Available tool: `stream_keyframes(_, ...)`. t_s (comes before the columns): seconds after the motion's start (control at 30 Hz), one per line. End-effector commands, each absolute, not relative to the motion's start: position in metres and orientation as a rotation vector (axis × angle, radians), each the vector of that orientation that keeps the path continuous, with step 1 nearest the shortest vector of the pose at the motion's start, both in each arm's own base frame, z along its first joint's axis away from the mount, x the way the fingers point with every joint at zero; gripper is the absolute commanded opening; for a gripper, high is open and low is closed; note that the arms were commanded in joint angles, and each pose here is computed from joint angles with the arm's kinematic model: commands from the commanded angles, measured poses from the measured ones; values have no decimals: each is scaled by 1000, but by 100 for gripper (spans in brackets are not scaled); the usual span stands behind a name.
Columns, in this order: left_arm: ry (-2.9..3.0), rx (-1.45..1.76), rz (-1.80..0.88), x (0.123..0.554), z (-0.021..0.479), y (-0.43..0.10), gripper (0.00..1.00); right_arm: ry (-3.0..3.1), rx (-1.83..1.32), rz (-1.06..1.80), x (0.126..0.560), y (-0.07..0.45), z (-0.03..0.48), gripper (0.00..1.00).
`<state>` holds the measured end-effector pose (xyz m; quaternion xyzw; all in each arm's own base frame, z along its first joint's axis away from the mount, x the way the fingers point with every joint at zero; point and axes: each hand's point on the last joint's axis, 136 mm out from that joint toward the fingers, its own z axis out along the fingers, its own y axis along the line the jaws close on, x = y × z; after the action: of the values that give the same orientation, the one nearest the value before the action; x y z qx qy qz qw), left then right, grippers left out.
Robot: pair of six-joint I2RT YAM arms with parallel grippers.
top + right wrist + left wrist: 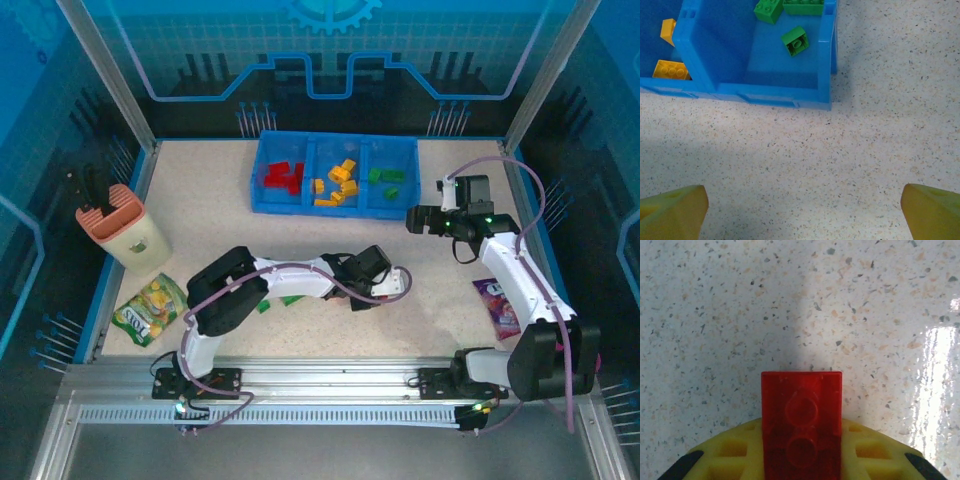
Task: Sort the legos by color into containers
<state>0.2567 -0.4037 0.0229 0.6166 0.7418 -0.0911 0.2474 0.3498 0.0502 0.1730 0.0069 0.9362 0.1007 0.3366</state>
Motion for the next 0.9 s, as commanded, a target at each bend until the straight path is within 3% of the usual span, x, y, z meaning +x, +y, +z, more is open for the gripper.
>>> stream_keyframes(0.0, 2087, 1502, -306, 277, 53, -386, 14, 2425, 28, 294, 348, 50, 176, 100)
stream_keyframes(0.2, 2003, 1154, -445, 330, 173, -341, 15, 2393, 15, 314, 348, 53, 182, 100)
stream_keyframes(0.43, 1898, 952, -305, 399, 262, -268, 15, 2344, -81, 370, 349, 75, 194, 100)
stream_keyframes(0.67, 1979, 689, -152, 470, 270, -203, 14, 2264, -538, 456, 330, 157, 200, 100)
stream_keyframes(0.77, 2072, 504, -145, 503, 258, -172, 15, 2166, -755, 621, 310, 202, 214, 100)
stream_keyframes(0.87, 2214, 328, -170, 541, 233, -147, 14, 2049, -982, 595, 292, 240, 220, 100)
